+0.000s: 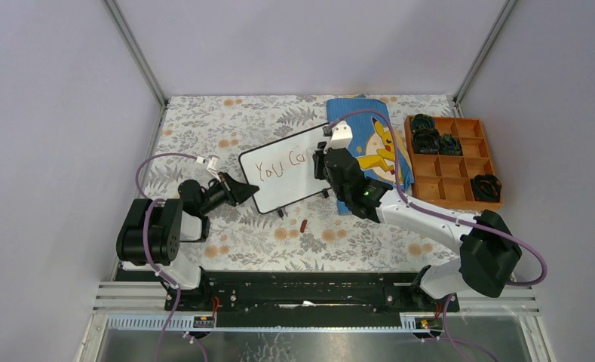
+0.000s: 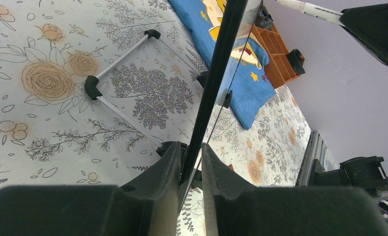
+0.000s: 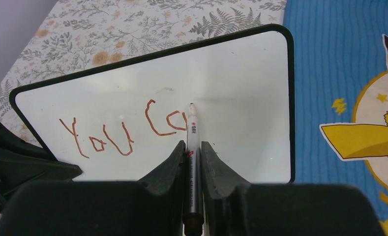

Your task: Write a sentence on the whiteboard

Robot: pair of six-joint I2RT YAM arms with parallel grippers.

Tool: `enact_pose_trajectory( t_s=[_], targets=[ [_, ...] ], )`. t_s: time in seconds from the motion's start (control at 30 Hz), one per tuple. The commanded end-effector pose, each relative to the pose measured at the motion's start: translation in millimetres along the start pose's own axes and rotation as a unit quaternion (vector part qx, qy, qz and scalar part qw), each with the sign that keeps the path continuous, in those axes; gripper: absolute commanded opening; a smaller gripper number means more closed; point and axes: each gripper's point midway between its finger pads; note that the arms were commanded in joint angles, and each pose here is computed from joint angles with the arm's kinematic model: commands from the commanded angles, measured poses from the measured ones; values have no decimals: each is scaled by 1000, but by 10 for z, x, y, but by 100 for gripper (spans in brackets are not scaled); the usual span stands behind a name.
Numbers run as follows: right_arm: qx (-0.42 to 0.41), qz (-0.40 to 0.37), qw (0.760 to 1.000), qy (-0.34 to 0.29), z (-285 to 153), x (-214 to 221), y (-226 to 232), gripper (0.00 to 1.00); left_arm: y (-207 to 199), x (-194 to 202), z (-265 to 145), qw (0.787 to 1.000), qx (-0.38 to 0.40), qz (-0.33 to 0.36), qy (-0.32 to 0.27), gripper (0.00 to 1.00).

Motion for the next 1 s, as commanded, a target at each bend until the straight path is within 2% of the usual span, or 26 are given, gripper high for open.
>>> enact_pose_trajectory(
  t_s=[0.0,0.97],
  targets=[
    [-15,28,999,-35,16,-268,60,0,133,34,18,1000,-24,0,3,26],
    [7,9,1000,21,78,202,-13,0,133,38,25,1000,-25,0,4,26]
  ],
)
Point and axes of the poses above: each gripper's point midway between its finger pads, its own z axis out along the fingers, its own y axis along the line the jaws close on, x = y × z, and after that the axes turned 13 degrees about -z, right-handed
